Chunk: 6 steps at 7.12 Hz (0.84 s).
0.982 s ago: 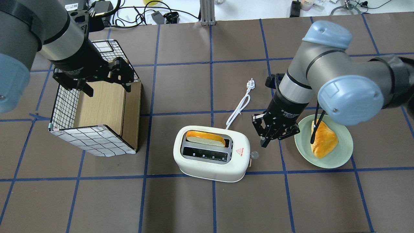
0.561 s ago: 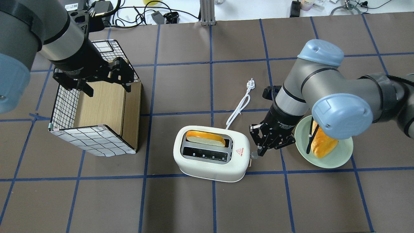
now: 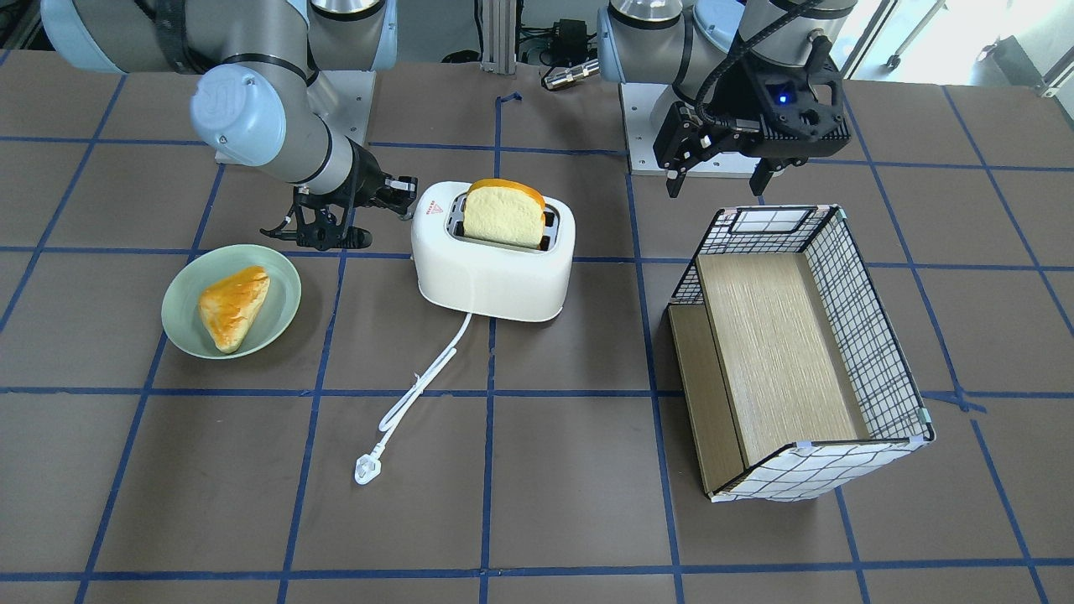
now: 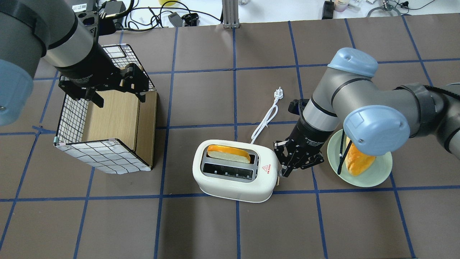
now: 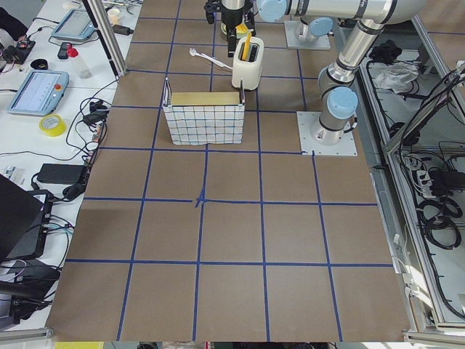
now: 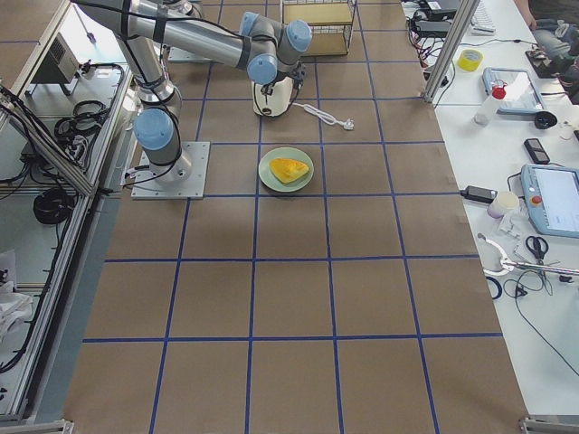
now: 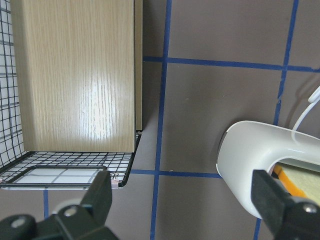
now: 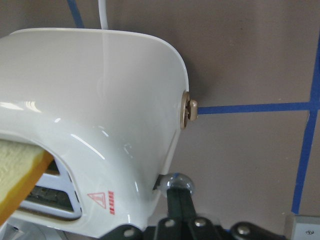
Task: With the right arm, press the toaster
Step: 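Press the toaster lever down with the right gripper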
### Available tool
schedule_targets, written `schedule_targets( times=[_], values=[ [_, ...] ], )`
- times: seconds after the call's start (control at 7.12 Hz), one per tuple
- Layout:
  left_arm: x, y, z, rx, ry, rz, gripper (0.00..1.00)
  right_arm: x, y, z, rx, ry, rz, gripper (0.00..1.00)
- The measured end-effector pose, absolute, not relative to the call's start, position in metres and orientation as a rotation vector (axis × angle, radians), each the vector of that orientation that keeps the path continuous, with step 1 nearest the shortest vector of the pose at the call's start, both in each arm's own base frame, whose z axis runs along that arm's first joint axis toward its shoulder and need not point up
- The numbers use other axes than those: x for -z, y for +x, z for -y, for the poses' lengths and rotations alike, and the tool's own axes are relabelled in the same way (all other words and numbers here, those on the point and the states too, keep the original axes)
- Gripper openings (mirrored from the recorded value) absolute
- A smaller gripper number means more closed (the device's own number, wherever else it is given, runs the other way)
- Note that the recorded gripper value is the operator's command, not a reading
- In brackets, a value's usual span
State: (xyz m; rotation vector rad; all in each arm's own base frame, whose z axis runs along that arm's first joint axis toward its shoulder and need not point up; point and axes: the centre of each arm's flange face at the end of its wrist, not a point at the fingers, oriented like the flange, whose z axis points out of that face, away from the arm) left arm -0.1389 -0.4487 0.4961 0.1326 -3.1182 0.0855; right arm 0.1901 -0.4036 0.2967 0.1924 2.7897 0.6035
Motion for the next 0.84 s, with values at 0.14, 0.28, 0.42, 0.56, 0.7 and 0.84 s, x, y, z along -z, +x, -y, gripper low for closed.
schedule_targets(
  times=[0.14, 0.28, 0.42, 0.56, 0.7, 0.84],
  values=[
    [-0.496, -0.139, 0.449, -0.085, 0.133, 3.118, 1.00, -0.293, 0.190, 0.405, -0.617, 0.194, -2.787, 0.00],
    [-0.496, -0.139, 0.449, -0.085, 0.133, 3.118, 1.00, -0.290, 0.191, 0.406, -0.625, 0.195, -2.786, 0.00],
    [-0.496, -0.139, 0.449, -0.085, 0.133, 3.118, 1.00, -0.286, 0.191, 0.406, -0.633, 0.197, -2.784, 0.00],
    [-0.496, -0.139, 0.449, -0.085, 0.133, 3.118, 1.00, -0.281, 0.191, 0.406, -0.645, 0.197, -2.782, 0.00],
    [-0.496, -0.139, 0.449, -0.085, 0.133, 3.118, 1.00, -0.275, 0.191, 0.406, -0.653, 0.196, -2.781, 0.00],
    [-0.496, -0.139, 0.449, -0.086, 0.133, 3.118, 1.00, -0.270, 0.191, 0.406, -0.656, 0.194, -2.781, 0.00]
  ],
)
